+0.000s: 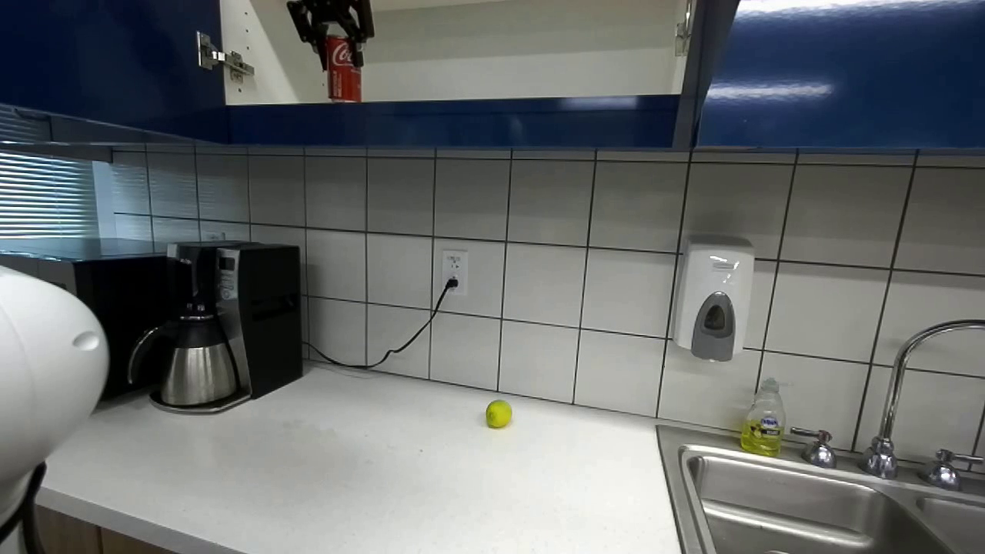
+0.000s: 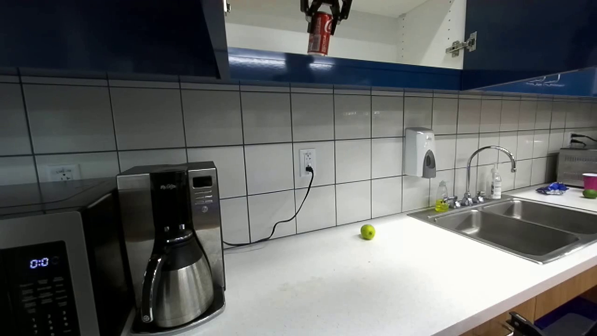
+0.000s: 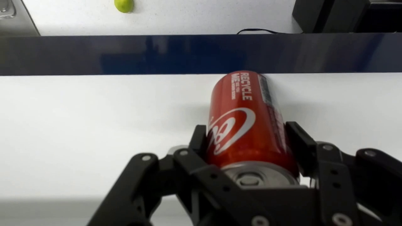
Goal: Put the red can in the open upper cabinet.
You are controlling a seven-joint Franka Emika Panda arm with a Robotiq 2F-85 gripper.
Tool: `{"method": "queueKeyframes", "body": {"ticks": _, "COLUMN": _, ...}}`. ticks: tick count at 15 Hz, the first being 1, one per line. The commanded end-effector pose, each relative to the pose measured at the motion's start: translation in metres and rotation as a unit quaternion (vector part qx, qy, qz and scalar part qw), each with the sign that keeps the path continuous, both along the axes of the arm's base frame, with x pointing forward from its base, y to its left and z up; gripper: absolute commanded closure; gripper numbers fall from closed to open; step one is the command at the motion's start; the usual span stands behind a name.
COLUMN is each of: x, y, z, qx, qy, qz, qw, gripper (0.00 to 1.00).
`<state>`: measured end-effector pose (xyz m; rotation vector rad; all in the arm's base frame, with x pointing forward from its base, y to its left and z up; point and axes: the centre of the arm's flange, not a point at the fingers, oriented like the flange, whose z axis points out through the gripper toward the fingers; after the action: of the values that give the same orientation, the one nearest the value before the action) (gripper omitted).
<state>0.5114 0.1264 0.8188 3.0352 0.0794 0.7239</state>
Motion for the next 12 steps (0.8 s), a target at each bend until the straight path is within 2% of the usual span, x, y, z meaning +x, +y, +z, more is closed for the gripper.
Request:
{"method": "queueKeyframes", "body": {"ticks": 1, "x": 0.0110, "y": 0.0007, "z": 0.0153, "qx": -0.001, "qy": 0.003, "qz": -0.018, "qw": 0.9998, "gripper": 0.60}}
{"method": "queueKeyframes", "body": {"ticks": 3, "x": 0.0136, "y": 0.0005, "z": 0.0151, "qx": -0.001, "qy": 0.006, "qz": -0.019, "qw": 0.9998, "gripper": 0.60}}
{"method": "queueKeyframes", "body": {"ticks": 7, "x": 0.0158, "y": -0.0002, "z": 0.0155, "qx": 0.004, "qy": 0.039, "qz": -0.010, "qw": 0.9992, "gripper": 0.60}}
{"method": "queueKeyframes", "body": {"ticks": 12, "x": 0.0186, "y": -0.0023, "z": 0.0151, "qx": 0.001, "qy": 0.050, "qz": -0.019, "qw": 0.9986, "gripper": 0.60}}
